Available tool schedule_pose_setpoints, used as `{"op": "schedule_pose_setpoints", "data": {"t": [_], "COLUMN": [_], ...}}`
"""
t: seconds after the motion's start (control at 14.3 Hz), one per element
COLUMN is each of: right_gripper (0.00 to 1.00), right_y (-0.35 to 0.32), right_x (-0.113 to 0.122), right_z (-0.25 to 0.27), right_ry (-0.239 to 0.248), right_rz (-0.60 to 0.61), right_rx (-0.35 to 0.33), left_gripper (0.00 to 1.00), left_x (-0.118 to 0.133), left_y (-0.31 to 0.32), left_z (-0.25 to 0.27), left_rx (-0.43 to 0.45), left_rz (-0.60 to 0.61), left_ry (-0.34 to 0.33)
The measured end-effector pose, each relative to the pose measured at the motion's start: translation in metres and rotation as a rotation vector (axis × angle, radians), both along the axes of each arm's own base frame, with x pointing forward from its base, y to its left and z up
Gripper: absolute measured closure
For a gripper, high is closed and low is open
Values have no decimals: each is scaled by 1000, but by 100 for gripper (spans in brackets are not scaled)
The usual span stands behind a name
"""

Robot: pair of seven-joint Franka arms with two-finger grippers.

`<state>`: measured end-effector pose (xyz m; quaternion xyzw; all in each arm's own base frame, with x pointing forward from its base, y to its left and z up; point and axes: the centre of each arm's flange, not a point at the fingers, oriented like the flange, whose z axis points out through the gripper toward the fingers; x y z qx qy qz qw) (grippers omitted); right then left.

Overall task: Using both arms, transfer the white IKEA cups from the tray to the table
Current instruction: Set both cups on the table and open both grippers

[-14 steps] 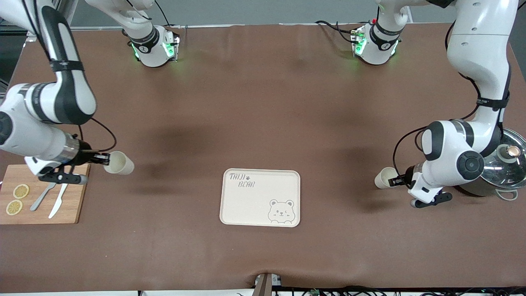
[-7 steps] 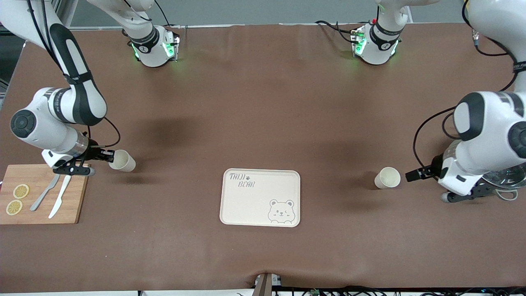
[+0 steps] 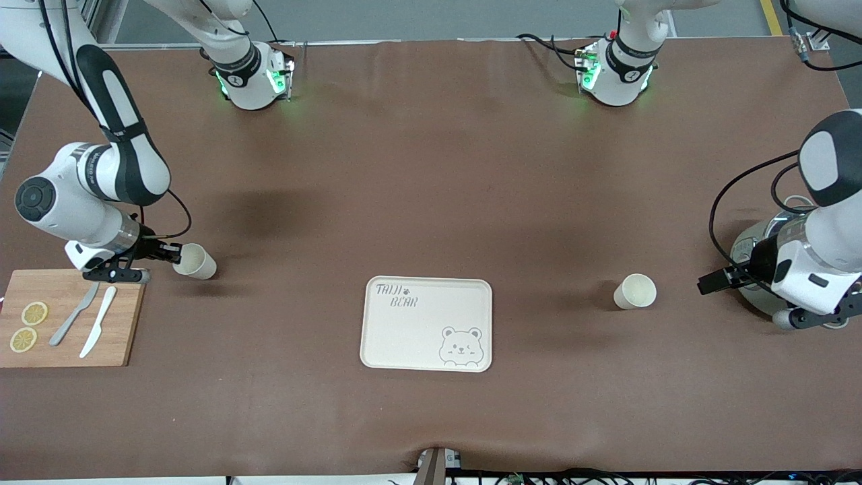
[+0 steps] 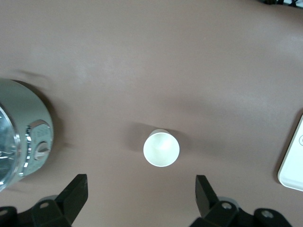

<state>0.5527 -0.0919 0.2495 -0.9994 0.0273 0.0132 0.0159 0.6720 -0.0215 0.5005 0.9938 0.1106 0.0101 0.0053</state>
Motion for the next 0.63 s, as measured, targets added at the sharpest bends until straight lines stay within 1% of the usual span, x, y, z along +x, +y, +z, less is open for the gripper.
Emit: {"op": "schedule_pose_setpoints", "data": {"t": [0.07, 0.14, 0.21, 0.35, 0.42, 0.49, 0.56, 0.63], "right_gripper": [95, 95, 89, 70, 60, 49, 40, 28], "right_y": [1, 1, 1, 2, 3, 2, 0, -4], "right_x": [-1, -1, -1, -1, 2, 8, 16, 27], "right_z": [-3, -5, -7, -8, -6, 1, 11, 26], "right_ry": [3, 4, 6, 8, 0, -16, -37, -54], "right_rz": [1, 2, 2, 4, 5, 5, 3, 0], "right_rx": [1, 2, 2, 3, 3, 1, -3, -5], "left_gripper": [0, 0, 0, 0, 0, 0, 0, 0], "left_x": [-2, -5, -8, -13, -16, -19, -22, -23], "left_y": [2, 3, 4, 8, 12, 16, 19, 20], "left_z": [8, 15, 22, 35, 41, 47, 51, 54], "left_rx": [15, 24, 28, 35, 37, 38, 38, 39], "left_rz": [-17, -32, -39, -39, -34, -32, -34, -37], "left_ry": [-5, -6, -8, -17, -20, -19, -17, -16]}}
